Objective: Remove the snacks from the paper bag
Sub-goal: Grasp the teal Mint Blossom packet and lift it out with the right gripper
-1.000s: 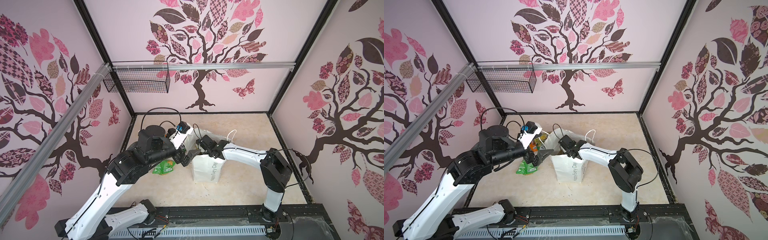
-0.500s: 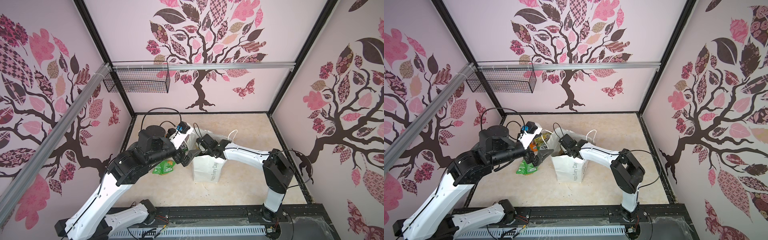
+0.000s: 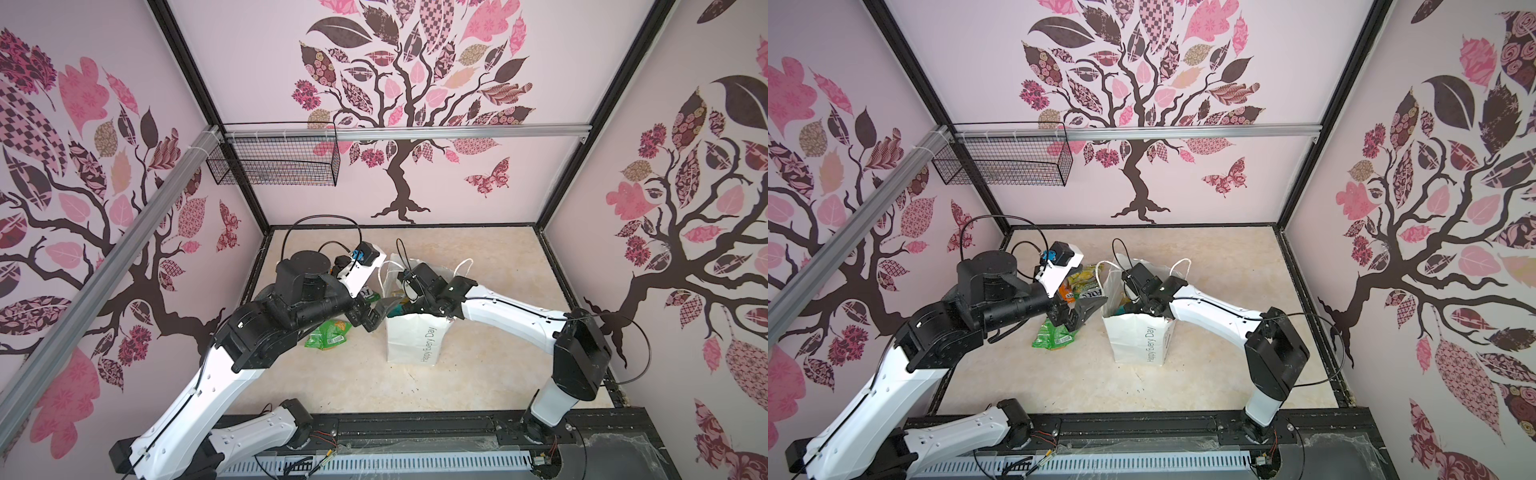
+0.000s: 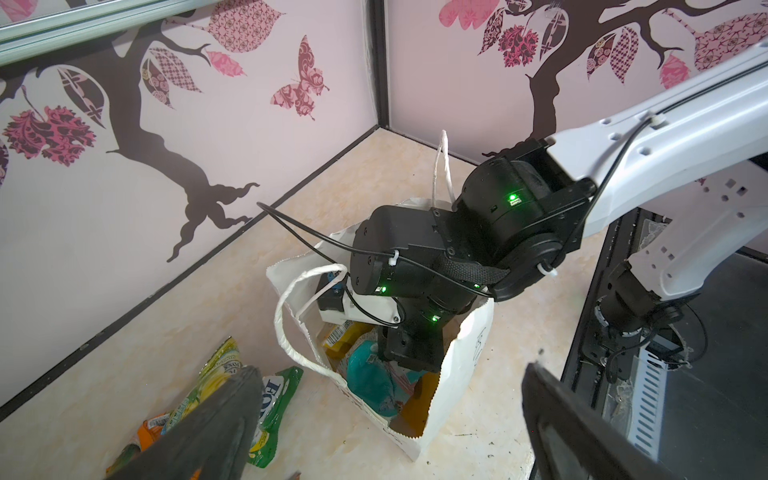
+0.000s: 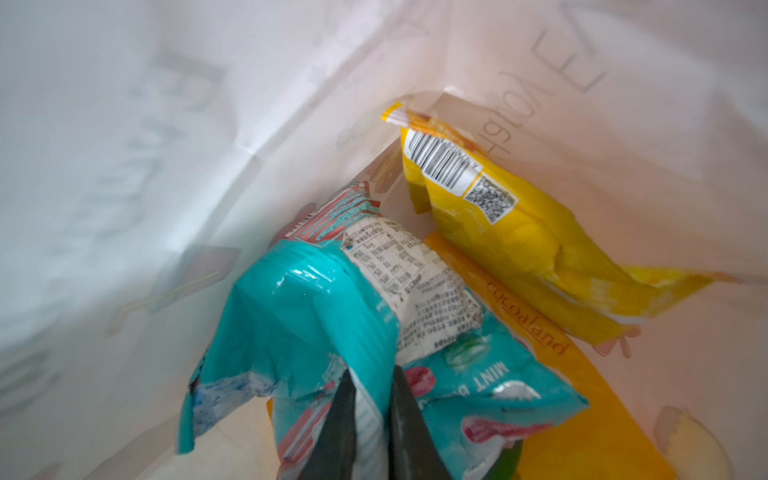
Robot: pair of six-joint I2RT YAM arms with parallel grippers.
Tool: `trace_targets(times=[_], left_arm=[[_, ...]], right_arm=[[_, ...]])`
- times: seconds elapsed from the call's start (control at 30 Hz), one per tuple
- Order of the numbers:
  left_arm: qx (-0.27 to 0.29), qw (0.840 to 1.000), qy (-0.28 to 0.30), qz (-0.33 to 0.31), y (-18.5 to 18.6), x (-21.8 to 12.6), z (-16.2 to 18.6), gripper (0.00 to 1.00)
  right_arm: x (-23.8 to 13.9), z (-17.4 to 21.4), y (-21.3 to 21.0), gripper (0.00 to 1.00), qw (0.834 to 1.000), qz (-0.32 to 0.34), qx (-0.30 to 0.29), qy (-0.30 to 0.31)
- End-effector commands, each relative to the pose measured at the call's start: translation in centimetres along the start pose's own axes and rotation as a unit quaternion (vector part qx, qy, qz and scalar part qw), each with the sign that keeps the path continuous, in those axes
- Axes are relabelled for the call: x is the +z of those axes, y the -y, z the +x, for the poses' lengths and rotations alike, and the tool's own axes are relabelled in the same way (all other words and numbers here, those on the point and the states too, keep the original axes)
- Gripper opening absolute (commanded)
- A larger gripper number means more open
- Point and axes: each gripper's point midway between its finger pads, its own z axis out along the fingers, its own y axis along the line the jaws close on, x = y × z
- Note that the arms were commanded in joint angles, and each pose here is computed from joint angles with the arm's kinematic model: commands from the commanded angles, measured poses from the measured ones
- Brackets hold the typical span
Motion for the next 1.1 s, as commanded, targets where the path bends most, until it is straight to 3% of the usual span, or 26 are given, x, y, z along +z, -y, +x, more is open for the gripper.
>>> trace_targets(times=[0.0, 1.07], left_arm=[[-0.002, 1.0, 0.01, -0.002, 0.0, -0.1, -0.2, 0.98], [-0.003, 1.0, 0.013, 0.001, 0.1, 0.0, -0.4, 0.99]], right_arm=[[-2.9, -1.7, -0.8, 0.11, 0.999, -0.014, 0.002, 0.036], [-10.1, -5.6, -1.1, 0.09, 0.99, -0.008, 0.0, 0.138]])
